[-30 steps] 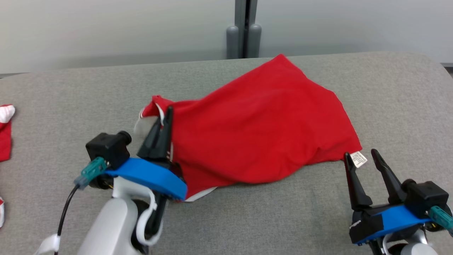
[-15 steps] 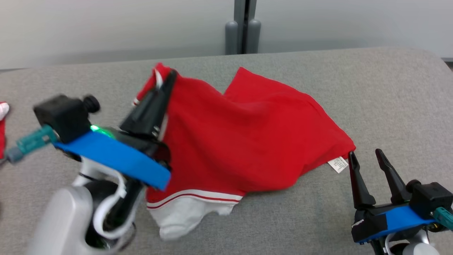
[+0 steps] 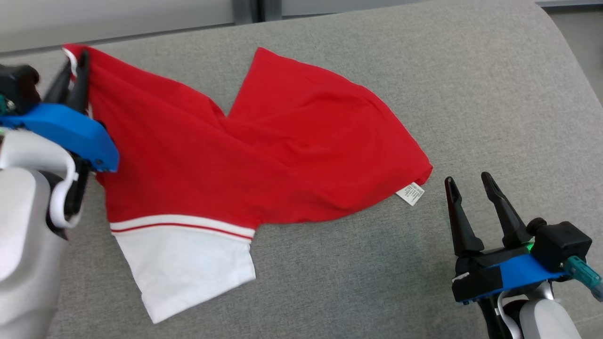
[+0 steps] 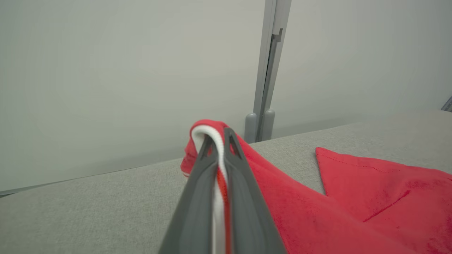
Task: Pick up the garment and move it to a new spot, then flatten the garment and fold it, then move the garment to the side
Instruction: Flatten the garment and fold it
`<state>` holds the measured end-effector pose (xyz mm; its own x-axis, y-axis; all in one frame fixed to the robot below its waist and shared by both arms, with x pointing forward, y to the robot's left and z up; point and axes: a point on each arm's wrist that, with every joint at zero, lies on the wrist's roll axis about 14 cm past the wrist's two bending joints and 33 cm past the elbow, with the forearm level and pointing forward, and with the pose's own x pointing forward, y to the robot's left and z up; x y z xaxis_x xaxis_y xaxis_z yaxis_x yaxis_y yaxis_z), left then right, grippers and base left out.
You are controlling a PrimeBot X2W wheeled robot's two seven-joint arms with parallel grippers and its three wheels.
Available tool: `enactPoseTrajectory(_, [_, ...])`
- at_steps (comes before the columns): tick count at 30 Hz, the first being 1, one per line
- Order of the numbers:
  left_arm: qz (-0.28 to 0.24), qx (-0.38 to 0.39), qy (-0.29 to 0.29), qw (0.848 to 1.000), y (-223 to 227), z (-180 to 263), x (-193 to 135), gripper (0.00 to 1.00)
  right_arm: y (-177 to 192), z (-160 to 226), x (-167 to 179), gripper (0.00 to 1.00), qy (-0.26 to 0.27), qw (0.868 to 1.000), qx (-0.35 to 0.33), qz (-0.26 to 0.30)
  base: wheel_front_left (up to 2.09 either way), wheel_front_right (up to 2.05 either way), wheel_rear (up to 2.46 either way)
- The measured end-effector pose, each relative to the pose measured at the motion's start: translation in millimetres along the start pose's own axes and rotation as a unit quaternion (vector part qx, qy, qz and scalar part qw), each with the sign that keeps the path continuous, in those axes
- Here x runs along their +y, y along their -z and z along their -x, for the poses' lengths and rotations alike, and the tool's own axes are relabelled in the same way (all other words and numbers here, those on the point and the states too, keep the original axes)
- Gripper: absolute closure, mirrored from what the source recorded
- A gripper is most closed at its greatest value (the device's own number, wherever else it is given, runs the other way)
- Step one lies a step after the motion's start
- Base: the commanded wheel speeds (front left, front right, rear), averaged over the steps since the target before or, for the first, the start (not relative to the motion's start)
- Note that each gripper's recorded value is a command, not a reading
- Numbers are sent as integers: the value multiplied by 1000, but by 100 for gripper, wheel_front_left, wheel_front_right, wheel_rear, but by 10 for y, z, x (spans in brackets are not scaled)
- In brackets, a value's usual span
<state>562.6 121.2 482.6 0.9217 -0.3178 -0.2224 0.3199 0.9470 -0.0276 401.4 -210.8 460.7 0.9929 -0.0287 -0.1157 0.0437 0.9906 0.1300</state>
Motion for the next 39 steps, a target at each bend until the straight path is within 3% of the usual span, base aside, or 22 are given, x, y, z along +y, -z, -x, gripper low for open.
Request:
enactPoseTrajectory(7, [-40, -26, -55, 997, -104, -177, 280, 100, 46, 1, -62, 0, 9, 1000, 3, 0, 0, 0, 0])
enactPoseTrajectory(8, [-40, -24, -61, 997, -88, -170, 304, 62, 42, 4, -61, 0, 9, 1000, 2, 0, 0, 0, 0])
enactPoseTrajectory(9, [-38, -19, -63, 997, -64, -156, 301, 10, 32, 5, -54, 0, 8, 1000, 0, -1, 0, 0, 0])
enactPoseTrajectory(10, [-36, -18, -64, 997, -54, -135, 288, 0, 20, 5, -45, 0, 7, 1000, -2, -2, 0, 0, 0])
enactPoseTrajectory(19, [59, -22, -68, 996, 77, 305, 152, 0, -240, 11, 110, 0, -17, 999, -33, 7, 0, 0, 0])
enactPoseTrajectory(26, [107, -80, -70, 989, 128, 850, -89, 0, -382, 154, 194, 0, -29, 999, -44, 11, 0, 0, 0])
enactPoseTrajectory(33, [128, -110, -60, 984, 264, 1347, -427, 0, -444, 313, 174, 0, -26, 998, -48, 9, 0, 0, 0])
enactPoseTrajectory(39, [121, -129, -91, 980, 333, 1798, -429, 0, -404, 430, 108, 0, -17, 999, -43, 11, 0, 0, 0])
